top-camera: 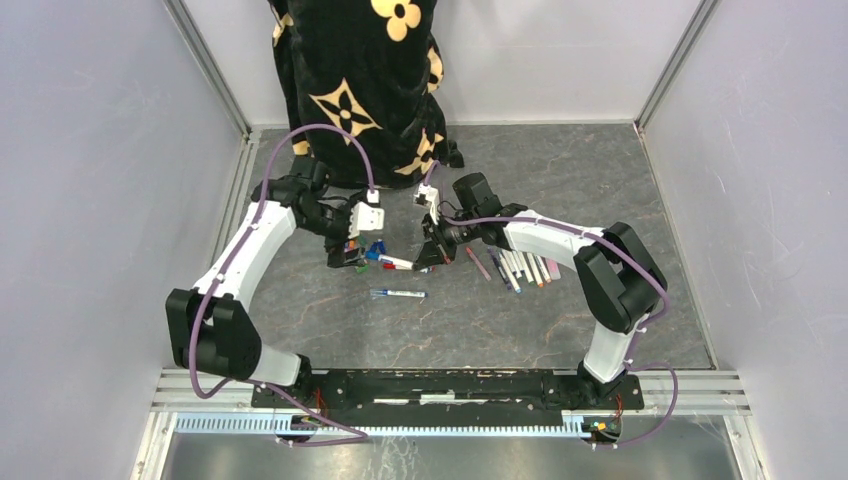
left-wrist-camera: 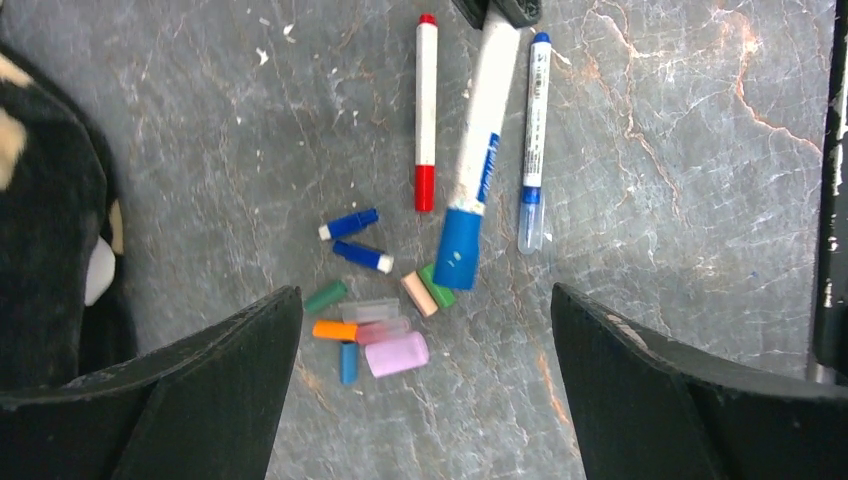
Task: Open the pen caps
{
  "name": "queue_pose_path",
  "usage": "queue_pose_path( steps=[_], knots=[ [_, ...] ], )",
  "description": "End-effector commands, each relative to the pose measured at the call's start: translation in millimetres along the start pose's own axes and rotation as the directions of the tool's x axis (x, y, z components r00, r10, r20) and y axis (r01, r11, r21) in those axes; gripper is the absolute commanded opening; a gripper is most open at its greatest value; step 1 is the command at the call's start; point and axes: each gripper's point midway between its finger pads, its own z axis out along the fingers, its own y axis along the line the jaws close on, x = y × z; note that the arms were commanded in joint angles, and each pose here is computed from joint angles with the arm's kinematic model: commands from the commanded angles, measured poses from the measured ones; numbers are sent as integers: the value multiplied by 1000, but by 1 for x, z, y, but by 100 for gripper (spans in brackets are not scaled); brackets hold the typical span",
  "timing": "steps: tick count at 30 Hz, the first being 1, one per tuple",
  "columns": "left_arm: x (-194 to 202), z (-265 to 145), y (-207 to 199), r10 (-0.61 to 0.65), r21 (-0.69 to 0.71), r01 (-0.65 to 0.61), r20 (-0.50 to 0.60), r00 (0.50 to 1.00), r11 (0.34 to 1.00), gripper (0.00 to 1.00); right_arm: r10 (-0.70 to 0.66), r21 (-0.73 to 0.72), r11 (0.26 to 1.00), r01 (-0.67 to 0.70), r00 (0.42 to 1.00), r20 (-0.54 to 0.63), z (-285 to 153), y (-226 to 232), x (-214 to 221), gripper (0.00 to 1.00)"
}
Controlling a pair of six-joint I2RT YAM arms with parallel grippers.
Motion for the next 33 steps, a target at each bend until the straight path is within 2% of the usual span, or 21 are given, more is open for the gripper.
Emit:
queue_pose_path(
  steps=[1,7,12,15,21,29,31,32,33],
  knots=[
    [-15,5,11,185,-47,-185,-23,983,982,97,-8,-140,990,12,1000,24,-11,36,-16,0],
    [-10,13,1,207,31,-205,-60,977,978,91,-14,-165,986,20,999,38,-14,43,-22,0],
    [-1,18,-4,197,72,-191,-91,976,979,74,-21,-168,985,28,999,42,-15,45,-24,0],
    [3,20,-8,205,91,-196,-108,973,976,68,-22,-172,985,29,999,46,-16,46,-26,0],
    [-2,29,-18,198,133,-186,-86,976,974,48,-11,-175,984,23,998,65,-15,47,-32,0],
    [3,39,-28,183,182,-163,-103,978,970,38,3,-181,984,10,997,72,-15,48,-33,0],
    [3,39,-28,186,185,-164,-109,977,969,28,5,-182,983,8,997,71,-14,48,-33,0],
    [3,39,-28,190,186,-167,-111,976,968,20,10,-182,983,3,998,68,-14,47,-32,0],
    [3,38,-27,192,184,-169,-116,974,968,8,12,-182,983,0,998,66,-13,47,-31,0]
  ],
)
